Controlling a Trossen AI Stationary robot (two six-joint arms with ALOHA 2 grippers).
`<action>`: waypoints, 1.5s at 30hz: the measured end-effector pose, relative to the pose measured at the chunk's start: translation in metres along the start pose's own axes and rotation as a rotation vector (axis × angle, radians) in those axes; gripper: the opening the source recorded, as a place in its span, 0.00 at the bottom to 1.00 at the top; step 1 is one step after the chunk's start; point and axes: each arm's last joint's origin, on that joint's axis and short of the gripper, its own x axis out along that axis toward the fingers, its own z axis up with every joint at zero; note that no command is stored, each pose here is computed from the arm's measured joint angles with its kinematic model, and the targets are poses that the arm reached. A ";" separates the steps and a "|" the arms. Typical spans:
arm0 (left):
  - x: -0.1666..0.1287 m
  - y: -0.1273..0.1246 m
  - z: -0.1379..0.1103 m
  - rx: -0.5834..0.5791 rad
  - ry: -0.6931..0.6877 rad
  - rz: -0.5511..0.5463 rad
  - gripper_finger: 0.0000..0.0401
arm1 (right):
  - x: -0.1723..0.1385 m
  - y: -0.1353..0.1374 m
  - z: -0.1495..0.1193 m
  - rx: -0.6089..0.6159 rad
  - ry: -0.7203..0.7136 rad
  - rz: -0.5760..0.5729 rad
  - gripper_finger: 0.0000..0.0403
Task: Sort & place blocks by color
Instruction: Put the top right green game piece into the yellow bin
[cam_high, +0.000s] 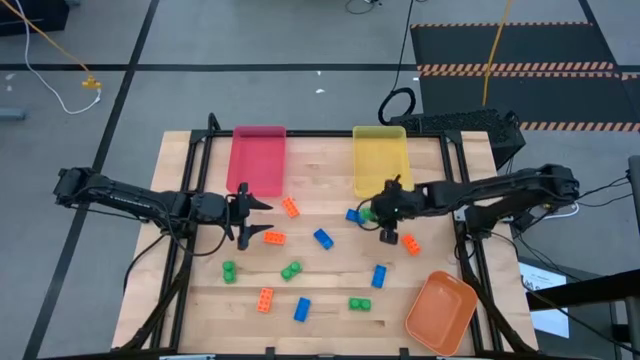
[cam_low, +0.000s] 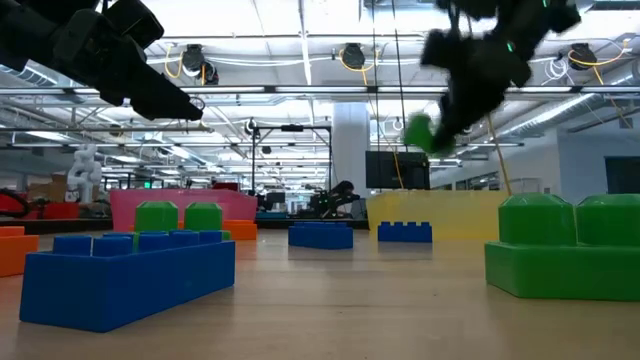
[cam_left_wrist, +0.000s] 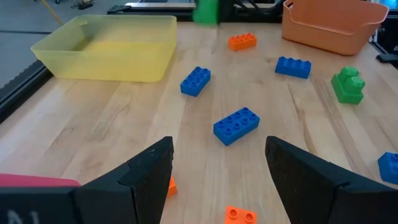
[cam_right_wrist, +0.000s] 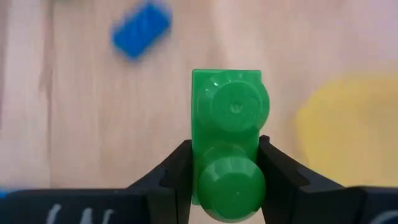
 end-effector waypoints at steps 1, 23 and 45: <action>0.000 0.000 0.000 0.000 0.000 0.000 0.64 | -0.007 -0.003 0.007 -0.022 -0.035 -0.036 0.29; 0.000 0.000 0.000 -0.008 0.000 0.000 0.64 | -0.013 -0.098 0.006 0.113 0.074 -0.297 0.29; 0.000 0.000 -0.001 -0.039 0.012 0.001 0.64 | 0.007 -0.100 -0.034 0.244 0.182 -0.392 0.61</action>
